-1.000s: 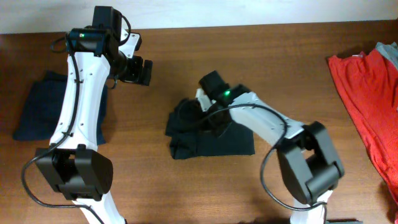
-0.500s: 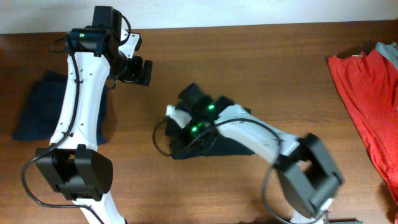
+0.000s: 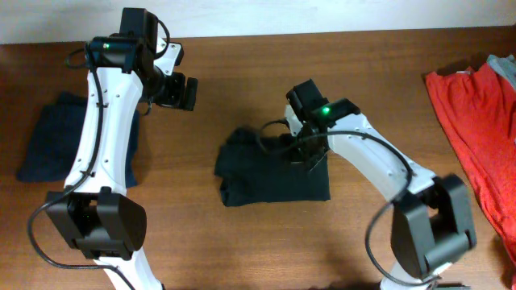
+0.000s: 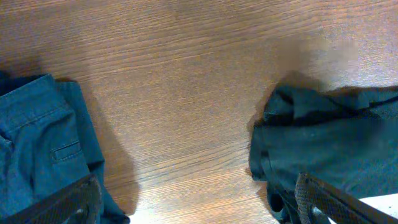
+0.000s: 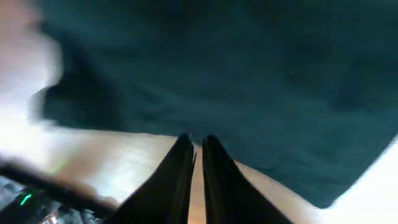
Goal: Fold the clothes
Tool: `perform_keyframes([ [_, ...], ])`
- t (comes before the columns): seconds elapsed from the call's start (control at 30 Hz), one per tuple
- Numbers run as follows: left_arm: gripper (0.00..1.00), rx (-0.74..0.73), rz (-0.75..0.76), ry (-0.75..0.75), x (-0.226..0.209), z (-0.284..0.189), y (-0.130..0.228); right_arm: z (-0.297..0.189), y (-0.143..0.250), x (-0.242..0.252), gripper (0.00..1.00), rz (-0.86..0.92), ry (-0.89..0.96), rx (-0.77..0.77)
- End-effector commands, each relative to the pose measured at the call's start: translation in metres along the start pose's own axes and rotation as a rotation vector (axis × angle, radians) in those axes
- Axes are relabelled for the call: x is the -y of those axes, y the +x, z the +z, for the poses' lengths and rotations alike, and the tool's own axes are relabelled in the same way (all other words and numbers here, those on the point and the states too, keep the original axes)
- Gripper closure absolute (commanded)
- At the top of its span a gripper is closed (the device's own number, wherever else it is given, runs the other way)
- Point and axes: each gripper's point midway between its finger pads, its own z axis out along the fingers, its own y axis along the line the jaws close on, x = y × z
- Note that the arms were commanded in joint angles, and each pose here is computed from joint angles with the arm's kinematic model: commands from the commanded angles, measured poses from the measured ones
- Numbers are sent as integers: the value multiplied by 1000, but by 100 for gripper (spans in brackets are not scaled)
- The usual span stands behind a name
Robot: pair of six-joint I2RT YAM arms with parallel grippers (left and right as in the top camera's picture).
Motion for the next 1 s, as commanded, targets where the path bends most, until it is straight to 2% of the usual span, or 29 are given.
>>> perform_keyframes([
  [0.0,1,35,4,20,3,-1,-8,8,-3,44,92,115,143,-17],
  [0.07,1,59,-23,100,18,-2,-14,8,-4,40,92,76,81,-31],
  [0.1,1,29,-46,210,38,-4,-7,4,-6,25,92,-23,-28,-29],
  [0.17,1,9,-61,306,56,-8,-3,-2,-6,19,92,-50,-76,-24],
  [0.3,1,-150,-31,309,68,-6,36,-7,-3,25,92,-30,-71,-34],
  [0.33,8,-204,-29,282,68,-3,49,-8,-1,26,91,-25,-69,-42],
  [0.37,11,-250,-28,265,68,-1,60,-8,1,27,92,-21,-66,-52],
  [0.4,19,-303,-26,264,72,2,72,-8,4,28,92,-20,-63,-64],
  [0.43,35,-336,-37,271,77,5,80,-8,7,30,91,-17,-55,-75],
  [0.47,66,-383,-60,286,87,13,91,-8,10,33,91,-11,-39,-88],
  [0.5,79,-417,-76,284,93,19,99,-8,12,35,92,-4,-27,-94],
  [0.53,85,-450,-80,278,99,27,108,-8,13,39,91,18,-2,-97],
  [0.6,87,-503,-76,267,111,45,126,-9,14,48,91,63,49,-97],
  [0.7,99,-551,-41,260,125,74,153,-10,16,59,91,96,114,-99],
  [0.8,99,-532,-3,261,134,103,166,-10,17,60,91,95,121,-99],
  [0.97,100,-420,58,204,131,140,162,-10,15,61,90,94,126,-93],
])
